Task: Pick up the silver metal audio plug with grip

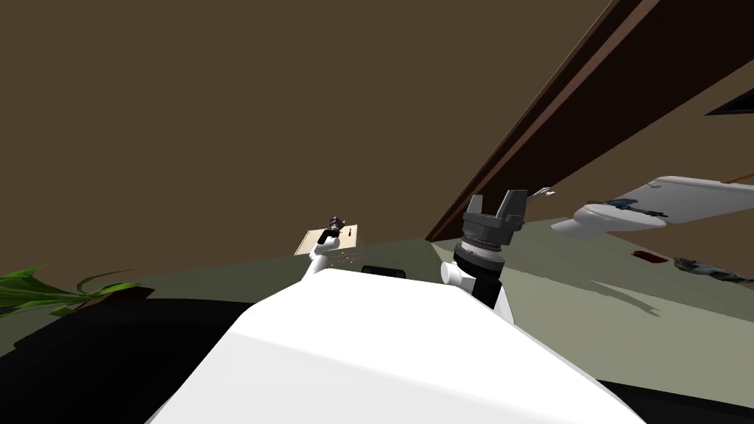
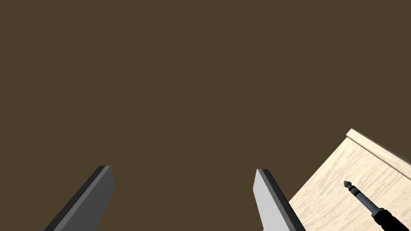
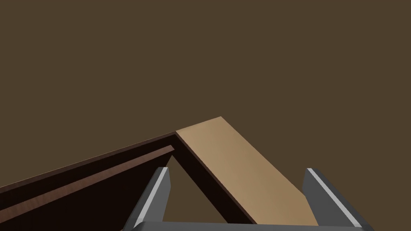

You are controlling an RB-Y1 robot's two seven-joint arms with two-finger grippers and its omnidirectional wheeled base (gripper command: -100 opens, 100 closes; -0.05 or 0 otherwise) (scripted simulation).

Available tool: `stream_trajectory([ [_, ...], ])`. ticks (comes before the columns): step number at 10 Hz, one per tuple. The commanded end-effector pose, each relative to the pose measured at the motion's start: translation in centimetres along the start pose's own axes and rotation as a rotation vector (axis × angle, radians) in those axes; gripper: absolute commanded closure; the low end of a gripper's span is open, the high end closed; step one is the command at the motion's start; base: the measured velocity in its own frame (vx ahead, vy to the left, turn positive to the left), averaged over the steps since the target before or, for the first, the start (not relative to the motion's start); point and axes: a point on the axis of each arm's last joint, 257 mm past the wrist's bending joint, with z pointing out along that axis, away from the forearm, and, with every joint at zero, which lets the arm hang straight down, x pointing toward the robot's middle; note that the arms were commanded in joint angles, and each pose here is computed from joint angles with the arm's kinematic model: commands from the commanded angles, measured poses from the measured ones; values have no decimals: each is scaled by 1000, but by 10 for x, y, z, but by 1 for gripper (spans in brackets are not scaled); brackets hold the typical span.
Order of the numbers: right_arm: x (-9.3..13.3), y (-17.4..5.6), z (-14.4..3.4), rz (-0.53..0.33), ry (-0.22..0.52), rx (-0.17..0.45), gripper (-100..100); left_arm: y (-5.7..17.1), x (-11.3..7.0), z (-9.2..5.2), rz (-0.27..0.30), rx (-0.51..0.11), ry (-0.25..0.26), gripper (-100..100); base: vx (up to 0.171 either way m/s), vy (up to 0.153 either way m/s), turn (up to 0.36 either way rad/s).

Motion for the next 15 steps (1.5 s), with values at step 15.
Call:
stream_trajectory([
  [15,0,0,0,0,0,0,0,164,-112,-19,-376,-528,-378,-100,89,-31,53],
])
